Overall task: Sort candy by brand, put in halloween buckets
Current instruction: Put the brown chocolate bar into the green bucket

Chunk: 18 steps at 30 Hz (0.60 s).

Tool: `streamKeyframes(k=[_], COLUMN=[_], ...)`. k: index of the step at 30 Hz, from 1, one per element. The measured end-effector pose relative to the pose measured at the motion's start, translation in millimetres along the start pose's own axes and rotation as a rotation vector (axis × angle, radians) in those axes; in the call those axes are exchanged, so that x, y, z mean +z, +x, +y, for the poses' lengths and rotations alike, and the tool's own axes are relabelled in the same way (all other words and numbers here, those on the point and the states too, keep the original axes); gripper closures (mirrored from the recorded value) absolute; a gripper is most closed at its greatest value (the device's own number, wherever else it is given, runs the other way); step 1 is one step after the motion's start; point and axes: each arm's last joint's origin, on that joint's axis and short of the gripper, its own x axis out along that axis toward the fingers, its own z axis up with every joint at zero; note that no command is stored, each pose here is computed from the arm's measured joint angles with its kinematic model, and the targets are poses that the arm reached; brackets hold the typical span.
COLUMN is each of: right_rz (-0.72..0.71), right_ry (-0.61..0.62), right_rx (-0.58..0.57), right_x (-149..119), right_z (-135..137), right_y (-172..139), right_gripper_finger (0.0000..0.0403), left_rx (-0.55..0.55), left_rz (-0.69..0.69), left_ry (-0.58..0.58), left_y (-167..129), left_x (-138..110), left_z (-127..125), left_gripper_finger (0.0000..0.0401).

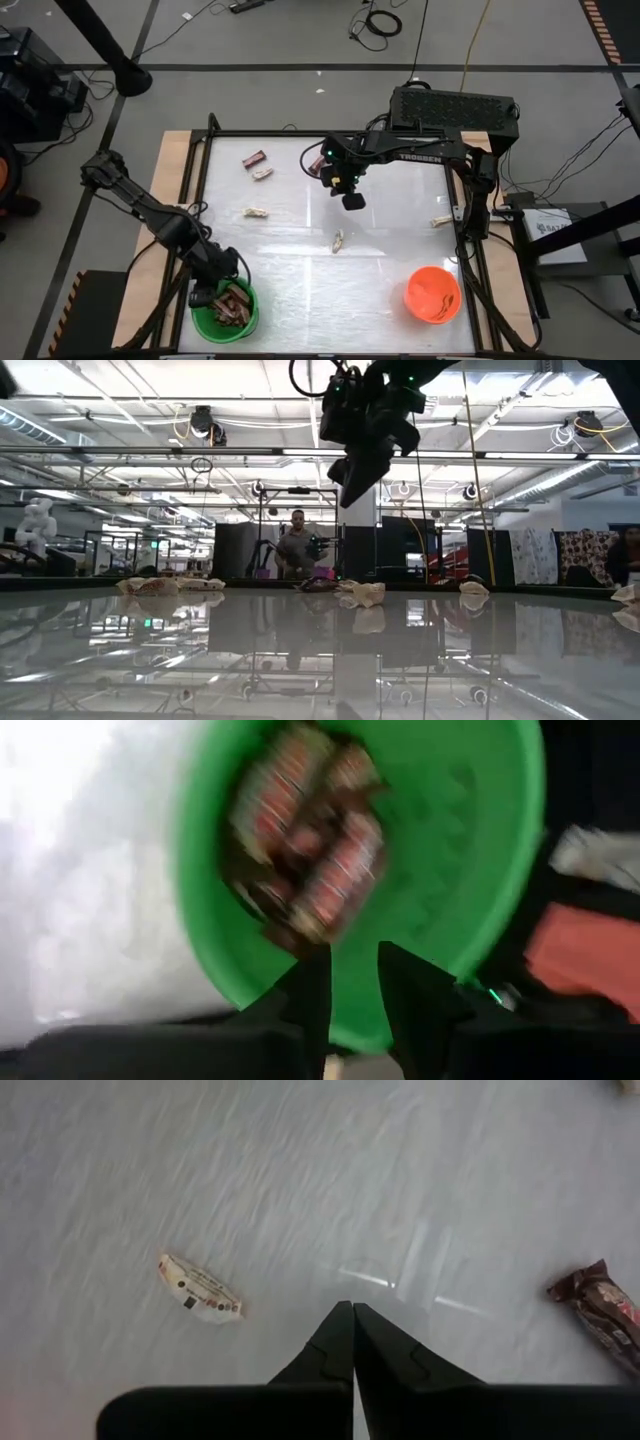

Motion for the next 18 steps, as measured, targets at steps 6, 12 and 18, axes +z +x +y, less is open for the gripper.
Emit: streamKeyframes(k=[6,12,18], right_rz=[-0.011,-0.012,-0.012], right_ry=[0.058,0.327,0.539], right_rx=[-0.006,-0.003,-0.001], right_x=[1.1,1.8,1.9], right_z=[-0.6,0.5,0.9], right_y=[-0.2,0.2,0.4], right_gripper_finger=[0.0403,0.0403,0.0403], left_rx=[-0.148,-0.026,0.262], left_rz=[0.111,-0.050,-0.313], left_ry=[0.049,0.149,0.145], left_y=[-5.9,-23.3,-52.9], left_x=[1.9,5.5,26.4], left_z=[0.2,18.0,58.1], left_gripper_finger=[0.0303,0.0302,0.0302])
